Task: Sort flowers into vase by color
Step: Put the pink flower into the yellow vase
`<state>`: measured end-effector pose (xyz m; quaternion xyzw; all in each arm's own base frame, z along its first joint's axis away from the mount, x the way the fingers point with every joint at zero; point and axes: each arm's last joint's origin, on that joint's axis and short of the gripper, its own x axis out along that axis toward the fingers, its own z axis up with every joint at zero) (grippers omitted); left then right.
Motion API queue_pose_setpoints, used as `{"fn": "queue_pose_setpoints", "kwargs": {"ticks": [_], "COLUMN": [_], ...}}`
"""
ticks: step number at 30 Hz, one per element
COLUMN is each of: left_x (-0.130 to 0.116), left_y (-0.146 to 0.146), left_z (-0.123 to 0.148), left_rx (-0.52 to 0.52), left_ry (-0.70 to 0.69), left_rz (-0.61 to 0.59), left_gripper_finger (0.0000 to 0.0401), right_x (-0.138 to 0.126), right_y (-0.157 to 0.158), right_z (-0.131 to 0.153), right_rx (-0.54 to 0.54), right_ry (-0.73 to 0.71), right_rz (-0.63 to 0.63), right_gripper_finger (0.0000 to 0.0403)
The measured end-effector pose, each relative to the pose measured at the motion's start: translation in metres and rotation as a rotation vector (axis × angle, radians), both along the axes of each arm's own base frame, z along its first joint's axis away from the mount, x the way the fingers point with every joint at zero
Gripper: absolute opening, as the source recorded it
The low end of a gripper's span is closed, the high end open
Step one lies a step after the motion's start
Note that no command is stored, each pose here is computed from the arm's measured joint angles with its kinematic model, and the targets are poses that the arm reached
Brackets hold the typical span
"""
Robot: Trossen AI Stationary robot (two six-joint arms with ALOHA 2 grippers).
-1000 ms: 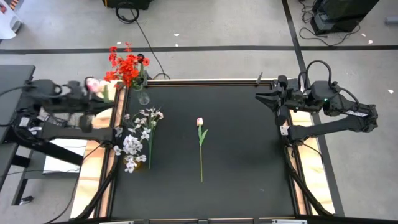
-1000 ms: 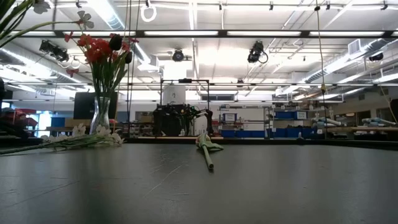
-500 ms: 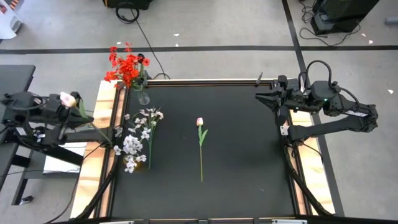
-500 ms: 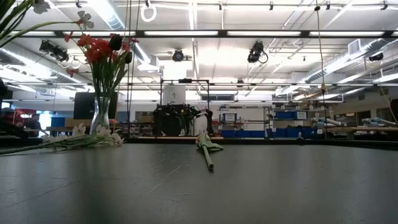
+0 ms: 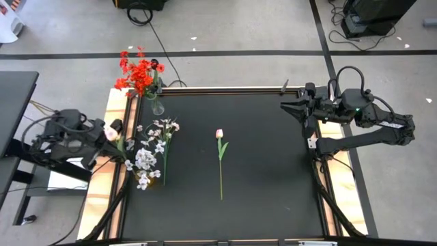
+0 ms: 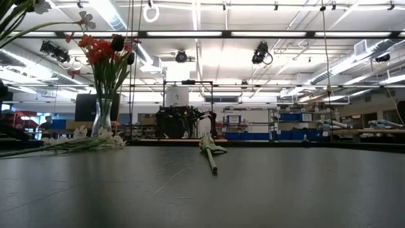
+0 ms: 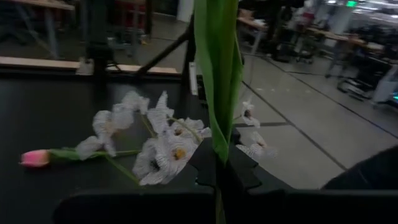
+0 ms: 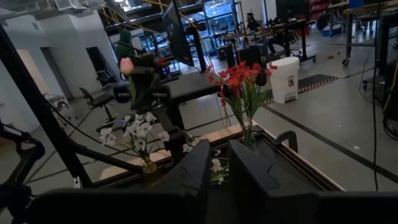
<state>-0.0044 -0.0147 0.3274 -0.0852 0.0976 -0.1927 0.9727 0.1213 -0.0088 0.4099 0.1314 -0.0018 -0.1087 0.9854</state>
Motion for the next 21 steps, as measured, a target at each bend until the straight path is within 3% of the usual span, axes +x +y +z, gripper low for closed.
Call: {"fn": "queue_pose_setpoints", "kwargs": {"ticks": [9, 21], "left_x": [0.009, 0.026], "left_y": [0.0, 0.001], "left_z": [-0.009, -0.033], "left_rx": [0.066, 0.081], "left_ry": [-0.017, 0.055], "left_rz": [-0.037, -0.082], "left_gripper_finger": [0.0004, 0.0006], "right_x": [0.0, 0.0], "right_y": [0.0, 0.0], "right_z": [0.0, 0.0], "right_rx": [0.0, 0.0], "right_ry": [0.0, 0.0], "right_rz": [0.0, 0.0], "right_gripper_finger": [0.0067, 0.0066]}}
